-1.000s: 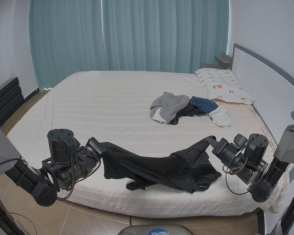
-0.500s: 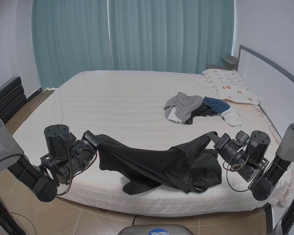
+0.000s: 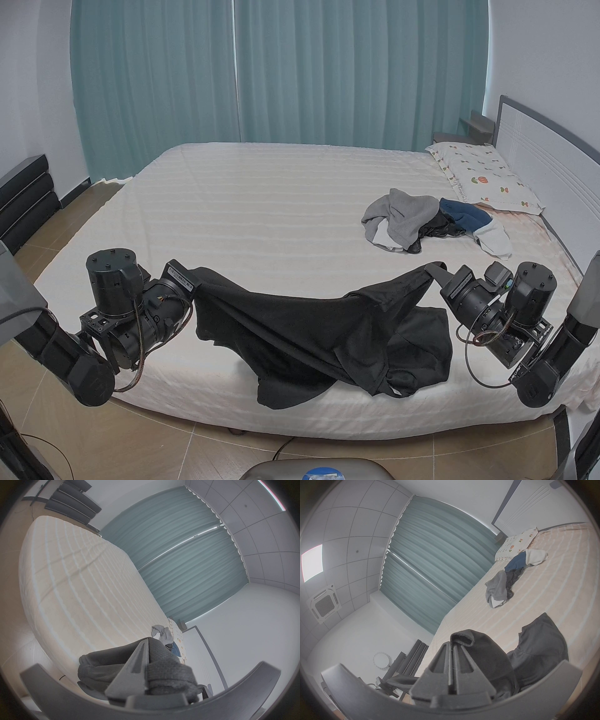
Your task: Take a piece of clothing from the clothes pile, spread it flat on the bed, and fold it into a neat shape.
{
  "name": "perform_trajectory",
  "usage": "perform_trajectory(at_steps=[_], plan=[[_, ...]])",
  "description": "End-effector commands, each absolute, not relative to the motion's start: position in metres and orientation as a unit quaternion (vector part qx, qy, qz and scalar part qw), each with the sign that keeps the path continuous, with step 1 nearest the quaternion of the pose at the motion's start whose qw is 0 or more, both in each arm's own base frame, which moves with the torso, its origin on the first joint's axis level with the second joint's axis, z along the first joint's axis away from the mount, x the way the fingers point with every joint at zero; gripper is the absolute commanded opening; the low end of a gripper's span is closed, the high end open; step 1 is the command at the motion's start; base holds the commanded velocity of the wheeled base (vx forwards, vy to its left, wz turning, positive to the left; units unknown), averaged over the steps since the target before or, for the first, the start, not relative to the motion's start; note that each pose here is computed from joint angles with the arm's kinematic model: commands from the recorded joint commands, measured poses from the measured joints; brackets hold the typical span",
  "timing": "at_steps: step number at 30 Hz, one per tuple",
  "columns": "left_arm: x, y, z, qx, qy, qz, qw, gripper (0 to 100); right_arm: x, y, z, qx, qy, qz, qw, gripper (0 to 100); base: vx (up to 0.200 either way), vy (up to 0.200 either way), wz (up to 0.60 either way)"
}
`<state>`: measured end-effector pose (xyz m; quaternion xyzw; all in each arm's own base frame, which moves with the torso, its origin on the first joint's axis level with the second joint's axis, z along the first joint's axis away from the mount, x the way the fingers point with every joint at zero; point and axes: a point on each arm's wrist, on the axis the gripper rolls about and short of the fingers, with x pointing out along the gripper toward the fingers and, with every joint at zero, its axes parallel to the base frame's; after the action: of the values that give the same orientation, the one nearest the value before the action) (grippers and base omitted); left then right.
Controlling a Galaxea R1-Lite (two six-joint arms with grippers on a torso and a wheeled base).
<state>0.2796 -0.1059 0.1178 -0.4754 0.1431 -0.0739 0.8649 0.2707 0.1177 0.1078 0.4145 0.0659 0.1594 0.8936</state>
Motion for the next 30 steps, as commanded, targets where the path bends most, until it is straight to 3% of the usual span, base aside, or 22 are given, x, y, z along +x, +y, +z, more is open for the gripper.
perform_trajectory(at_steps=[1,27,30], plan=[[0.282,-0.104,0.118,-0.476,0.139,-0.071,0.865,0,0.270,0.118,0.111,0.417,0.057,0.164,0.892,0,0.000,0.200,0.00],[0.289,-0.099,0.123,-0.473,0.124,-0.068,0.870,0,0.265,0.114,0.121,0.412,0.041,0.168,0.894,0,0.000,0.200,0.00],[0.289,-0.100,0.122,-0.471,0.126,-0.068,0.870,0,0.265,0.110,0.121,0.409,0.038,0.164,0.897,0,0.000,0.000,0.00]])
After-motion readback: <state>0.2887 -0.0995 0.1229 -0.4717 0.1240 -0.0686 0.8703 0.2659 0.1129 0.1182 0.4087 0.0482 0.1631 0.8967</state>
